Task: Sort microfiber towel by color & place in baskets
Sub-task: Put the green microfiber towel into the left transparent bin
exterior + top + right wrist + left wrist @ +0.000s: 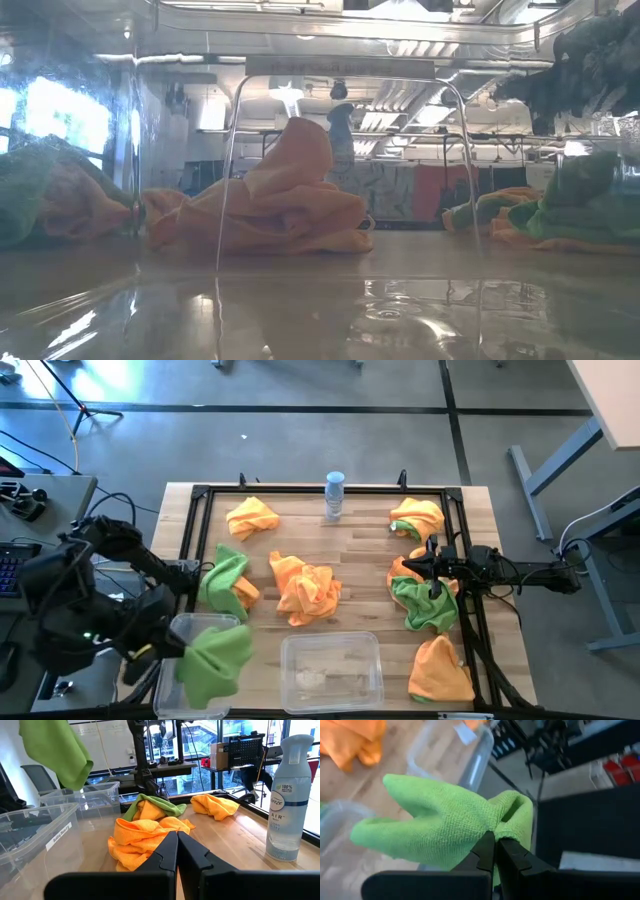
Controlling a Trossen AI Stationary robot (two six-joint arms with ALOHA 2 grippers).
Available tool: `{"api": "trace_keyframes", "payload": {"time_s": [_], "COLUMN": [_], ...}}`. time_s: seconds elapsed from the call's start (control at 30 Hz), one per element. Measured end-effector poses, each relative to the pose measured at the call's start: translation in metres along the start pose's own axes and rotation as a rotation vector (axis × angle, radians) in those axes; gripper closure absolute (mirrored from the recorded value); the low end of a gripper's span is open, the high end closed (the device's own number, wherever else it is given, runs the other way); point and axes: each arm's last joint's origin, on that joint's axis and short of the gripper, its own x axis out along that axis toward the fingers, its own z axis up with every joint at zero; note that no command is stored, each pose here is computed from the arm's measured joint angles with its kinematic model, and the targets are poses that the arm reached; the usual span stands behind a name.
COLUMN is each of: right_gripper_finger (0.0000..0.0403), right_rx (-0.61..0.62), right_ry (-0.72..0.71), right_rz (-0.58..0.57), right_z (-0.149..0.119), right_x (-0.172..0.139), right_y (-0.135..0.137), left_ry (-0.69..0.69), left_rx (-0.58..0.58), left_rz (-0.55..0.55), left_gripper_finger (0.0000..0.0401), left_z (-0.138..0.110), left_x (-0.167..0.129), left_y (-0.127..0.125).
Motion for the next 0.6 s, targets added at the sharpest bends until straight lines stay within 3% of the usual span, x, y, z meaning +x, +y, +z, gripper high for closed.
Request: {"api": "trace_keyframes", "payload": {"time_s": [0.3,0.6], "right_gripper_finger": [0.0402,0.0402], "right_rx": [0.000,0.000], "right_ry": [0.000,0.000], "right_rz": [0.000,0.000], "right_z": [0.000,0.000], "right_x": [0.000,0.000], "right_y": [0.000,0.000], "left_ry": [0.140,0.271], "left_rx": [0.075,0.346], "left_rz": [-0.038,0.208], "left_gripper_finger": [0.0401,0.0401], "left_z": [-0.022,-0.075], "left_x": [-0.014,0.039], "left_y": [0.004,0.027]}}
